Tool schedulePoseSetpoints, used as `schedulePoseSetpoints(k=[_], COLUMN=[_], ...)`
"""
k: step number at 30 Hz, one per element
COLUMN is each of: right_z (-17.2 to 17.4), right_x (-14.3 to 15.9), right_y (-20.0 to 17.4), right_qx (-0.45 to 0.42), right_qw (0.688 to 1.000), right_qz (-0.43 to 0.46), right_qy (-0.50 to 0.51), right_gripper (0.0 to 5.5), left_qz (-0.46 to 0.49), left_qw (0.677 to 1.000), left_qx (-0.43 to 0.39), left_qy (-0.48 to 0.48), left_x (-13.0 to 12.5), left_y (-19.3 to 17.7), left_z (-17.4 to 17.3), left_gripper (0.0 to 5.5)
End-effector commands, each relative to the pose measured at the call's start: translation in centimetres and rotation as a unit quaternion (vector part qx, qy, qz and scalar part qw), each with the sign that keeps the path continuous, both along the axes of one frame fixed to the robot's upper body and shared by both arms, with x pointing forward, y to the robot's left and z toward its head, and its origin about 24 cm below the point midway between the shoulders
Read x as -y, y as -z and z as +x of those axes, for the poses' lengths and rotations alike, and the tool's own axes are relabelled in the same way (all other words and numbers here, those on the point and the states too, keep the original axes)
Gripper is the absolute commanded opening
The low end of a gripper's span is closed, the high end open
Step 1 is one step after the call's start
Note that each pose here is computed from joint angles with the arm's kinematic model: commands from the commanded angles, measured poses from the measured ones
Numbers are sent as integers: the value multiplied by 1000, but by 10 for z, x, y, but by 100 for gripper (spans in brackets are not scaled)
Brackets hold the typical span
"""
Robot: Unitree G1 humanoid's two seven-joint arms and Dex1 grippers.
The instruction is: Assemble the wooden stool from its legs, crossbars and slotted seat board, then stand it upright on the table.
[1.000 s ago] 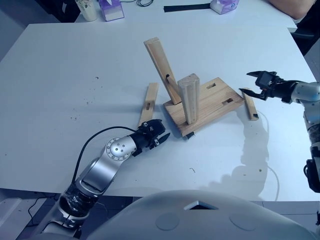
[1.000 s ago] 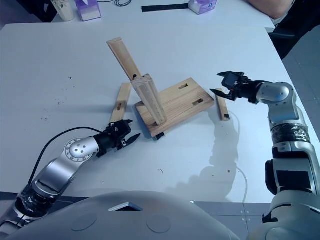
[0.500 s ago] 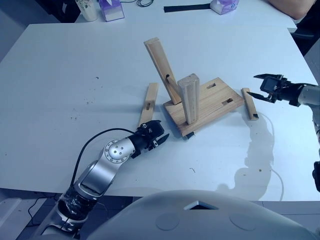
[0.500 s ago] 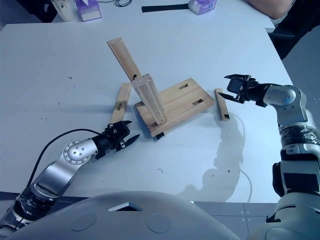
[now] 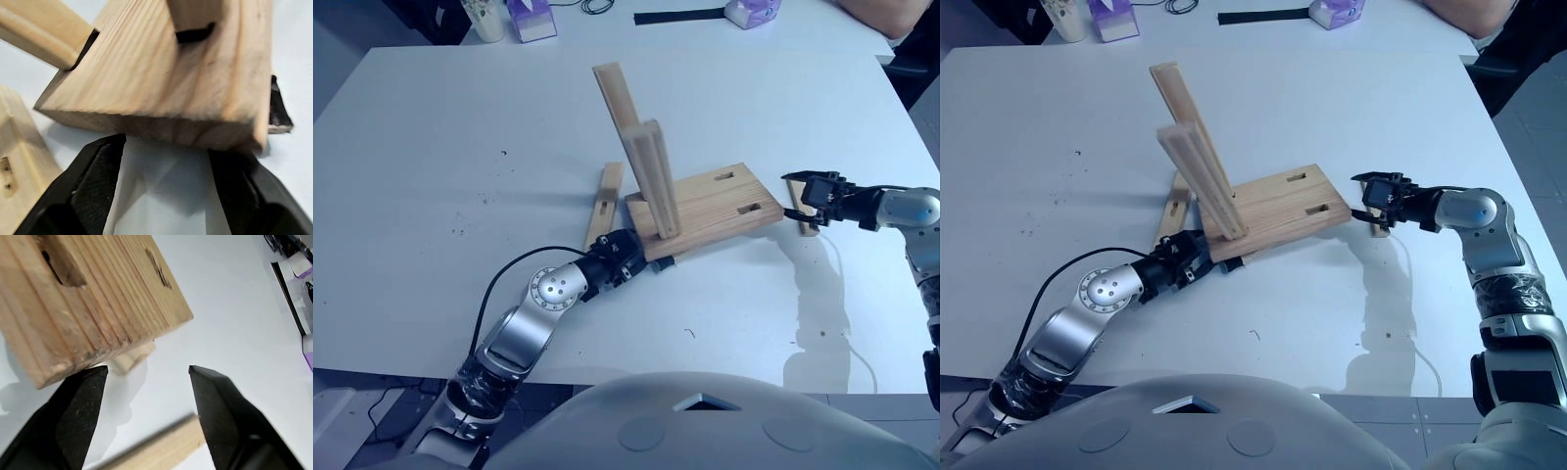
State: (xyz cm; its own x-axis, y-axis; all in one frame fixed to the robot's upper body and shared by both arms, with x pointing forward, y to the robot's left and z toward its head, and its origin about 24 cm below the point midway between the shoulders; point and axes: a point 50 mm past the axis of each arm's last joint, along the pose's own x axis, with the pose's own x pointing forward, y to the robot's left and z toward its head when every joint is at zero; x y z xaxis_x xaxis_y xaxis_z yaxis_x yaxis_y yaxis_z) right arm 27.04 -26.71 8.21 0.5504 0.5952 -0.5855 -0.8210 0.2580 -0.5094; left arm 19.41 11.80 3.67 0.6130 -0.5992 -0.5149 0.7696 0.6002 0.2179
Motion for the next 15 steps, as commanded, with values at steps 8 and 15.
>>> schedulePoseSetpoints(k=[8, 15], right_z=[-24, -8], right_x=[-37, -30], right_y=[-4, -9], right_qx=[5, 37], right_qw=[998, 999], right_qz=[37, 14], right_qy=[-43, 1], right_gripper=[307, 307], left_qz=[44, 18], left_qw=[998, 998], left_qx=[-46, -54], left_qy=[-13, 28], left_x=[-15, 6], left_y=[19, 12], left_z=[-3, -16], left_gripper=[302, 302])
